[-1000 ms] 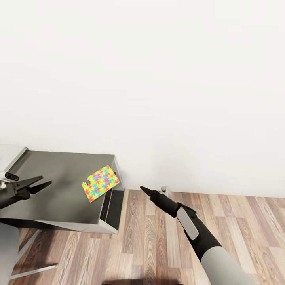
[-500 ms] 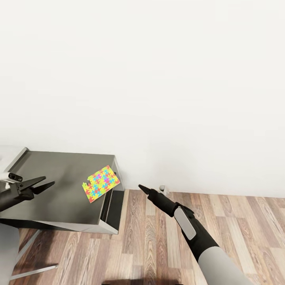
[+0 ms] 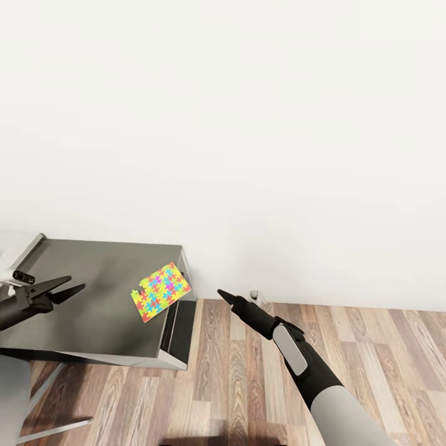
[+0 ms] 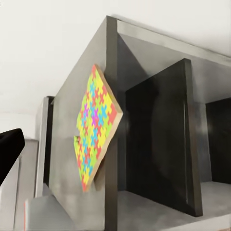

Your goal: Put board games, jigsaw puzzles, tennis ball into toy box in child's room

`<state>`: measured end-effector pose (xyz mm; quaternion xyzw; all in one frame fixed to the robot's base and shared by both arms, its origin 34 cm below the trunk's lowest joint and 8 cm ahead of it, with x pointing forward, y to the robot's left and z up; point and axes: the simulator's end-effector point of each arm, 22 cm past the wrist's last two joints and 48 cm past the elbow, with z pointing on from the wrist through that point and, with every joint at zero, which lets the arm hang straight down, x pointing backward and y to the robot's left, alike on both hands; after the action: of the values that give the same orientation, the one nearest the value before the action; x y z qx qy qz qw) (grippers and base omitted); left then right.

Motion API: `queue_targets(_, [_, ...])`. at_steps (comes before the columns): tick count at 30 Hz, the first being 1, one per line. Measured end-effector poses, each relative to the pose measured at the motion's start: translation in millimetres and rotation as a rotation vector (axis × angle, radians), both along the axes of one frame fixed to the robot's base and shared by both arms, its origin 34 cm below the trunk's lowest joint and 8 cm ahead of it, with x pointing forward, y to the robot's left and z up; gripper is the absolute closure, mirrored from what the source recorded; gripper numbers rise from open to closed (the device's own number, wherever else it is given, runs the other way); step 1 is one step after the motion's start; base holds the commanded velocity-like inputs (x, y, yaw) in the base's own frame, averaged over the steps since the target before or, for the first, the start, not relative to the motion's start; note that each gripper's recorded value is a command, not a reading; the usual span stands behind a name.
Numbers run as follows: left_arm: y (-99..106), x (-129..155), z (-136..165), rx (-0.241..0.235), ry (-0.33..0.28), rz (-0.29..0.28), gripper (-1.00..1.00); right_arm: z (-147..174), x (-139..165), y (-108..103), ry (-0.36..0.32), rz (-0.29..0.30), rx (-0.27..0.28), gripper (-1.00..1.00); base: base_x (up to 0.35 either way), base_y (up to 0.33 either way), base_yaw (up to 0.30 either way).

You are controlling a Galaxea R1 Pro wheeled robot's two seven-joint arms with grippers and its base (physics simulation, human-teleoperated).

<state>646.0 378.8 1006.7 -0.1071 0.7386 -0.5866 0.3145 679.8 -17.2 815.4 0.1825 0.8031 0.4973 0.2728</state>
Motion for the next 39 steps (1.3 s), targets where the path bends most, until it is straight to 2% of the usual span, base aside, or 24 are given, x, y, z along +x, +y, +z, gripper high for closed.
queue_targets(6, [0.7, 2.7, -3.4, 0.0, 0.0, 0.002, -1.0, 0.4, 1.0, 1.7, -0.012, 0.013, 0.023, -1.0, 0.0, 0.0, 0.0])
queue_targets(7, [0.7, 3.1, -4.1, 0.0, 0.0, 0.001, -1.0, 17.5, 0.5, 9.4, -0.062, 0.037, 0.094, -1.0, 0.0, 0.0, 0.0])
queue_targets(12, [0.8, 5.2, -7.6, 0.001, 0.0, 0.002, -1.0, 19.4, -8.6, 13.4, -0.076, 0.066, 0.167, -1.0, 0.0, 0.0, 0.0])
queue_targets(21, [1.1, 8.6, -14.1, 0.002, -0.001, 0.002, -1.0, 3.1, -10.0, 0.2, -0.047, 0.037, 0.201, -1.0, 0.0, 0.0, 0.0])
queue_targets(28, [2.2, 11.1, -19.3, 0.005, -0.001, 0.002, -1.0, -2.1, -6.6, 3.0, -0.045, 0.029, 0.204, -1.0, 0.0, 0.0, 0.0])
queue_targets(39, [2.7, 15.0, -28.3, 0.004, -0.003, 0.003, -1.0, -12.6, 3.6, -7.4, -0.039, -0.008, 0.209, -1.0, 0.0, 0.0, 0.0])
